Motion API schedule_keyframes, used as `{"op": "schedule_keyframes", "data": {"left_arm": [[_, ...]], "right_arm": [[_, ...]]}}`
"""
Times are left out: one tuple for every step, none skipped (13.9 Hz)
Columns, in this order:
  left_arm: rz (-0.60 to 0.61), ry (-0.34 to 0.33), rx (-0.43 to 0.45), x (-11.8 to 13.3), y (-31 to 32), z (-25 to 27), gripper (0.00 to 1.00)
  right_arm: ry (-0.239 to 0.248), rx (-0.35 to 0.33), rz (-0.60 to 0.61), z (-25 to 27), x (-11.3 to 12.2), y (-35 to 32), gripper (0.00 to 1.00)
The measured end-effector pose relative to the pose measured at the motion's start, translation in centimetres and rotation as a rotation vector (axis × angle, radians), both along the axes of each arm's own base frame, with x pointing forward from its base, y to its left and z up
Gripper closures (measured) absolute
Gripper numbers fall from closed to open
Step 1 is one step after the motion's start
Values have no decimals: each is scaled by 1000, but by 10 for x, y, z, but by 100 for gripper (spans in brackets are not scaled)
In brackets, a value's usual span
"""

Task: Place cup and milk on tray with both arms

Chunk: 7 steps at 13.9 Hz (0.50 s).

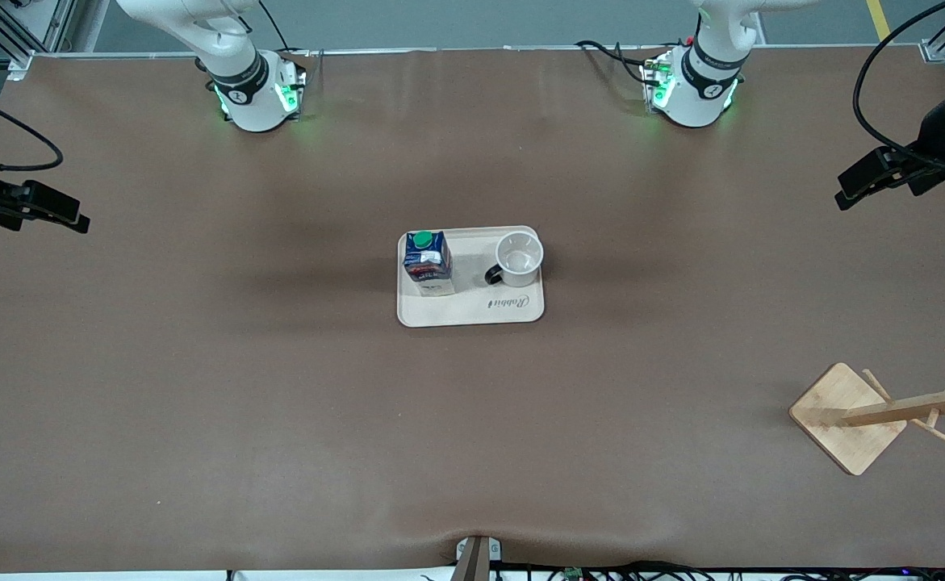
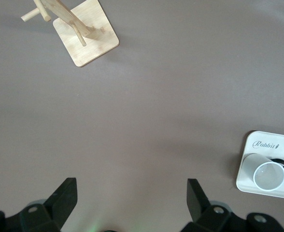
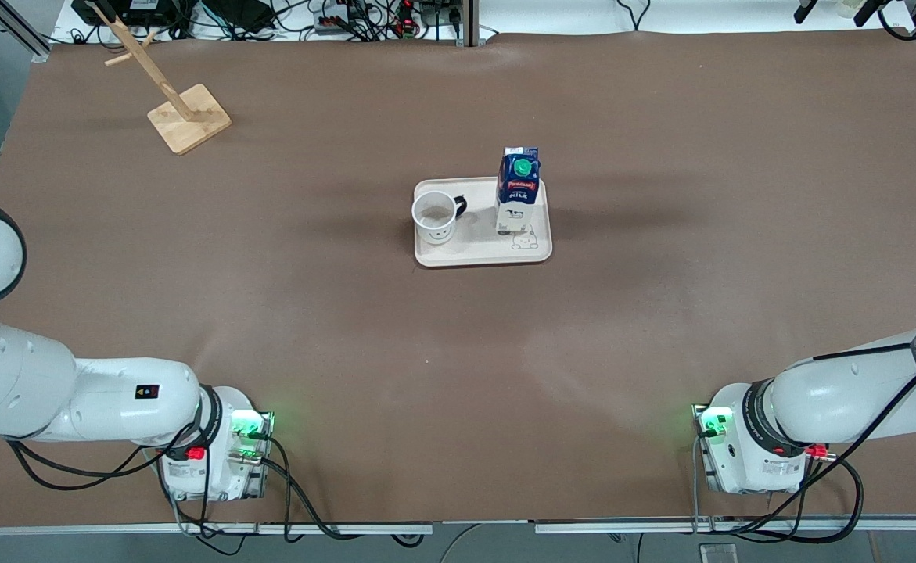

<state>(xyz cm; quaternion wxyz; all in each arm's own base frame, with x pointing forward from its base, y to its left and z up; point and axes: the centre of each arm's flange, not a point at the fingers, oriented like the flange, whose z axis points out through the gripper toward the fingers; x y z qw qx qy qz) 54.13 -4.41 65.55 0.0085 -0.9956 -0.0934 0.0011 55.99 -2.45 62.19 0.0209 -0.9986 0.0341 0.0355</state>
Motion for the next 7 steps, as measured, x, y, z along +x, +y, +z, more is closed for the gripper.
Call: {"op": "schedule_keyframes", "data": {"left_arm": [[0,1,0,0,0,0,0],[-1,1,0,0,0,-1,0],[-1,2,0,1,-1,-1,0],[-1,2,0,1,0,-1,0],[-1,2,0,1,0,-1,0],[0,1,0,1,0,-1,0],[1,-1,0,1,0,-1,0]], "right_arm": [[-4,-5,-1,4,-3,-6,0],[-5,-4,8,6,-8,-17,0],[-7,2,19,6,-14,-33,0],[-6,7,24,6,-20,-42,0],[-5,11,28,6,-25,-45,0],[-5,12,35,7,-29,-44,0],[-6,12,43,8,-31,-42,0]]}}
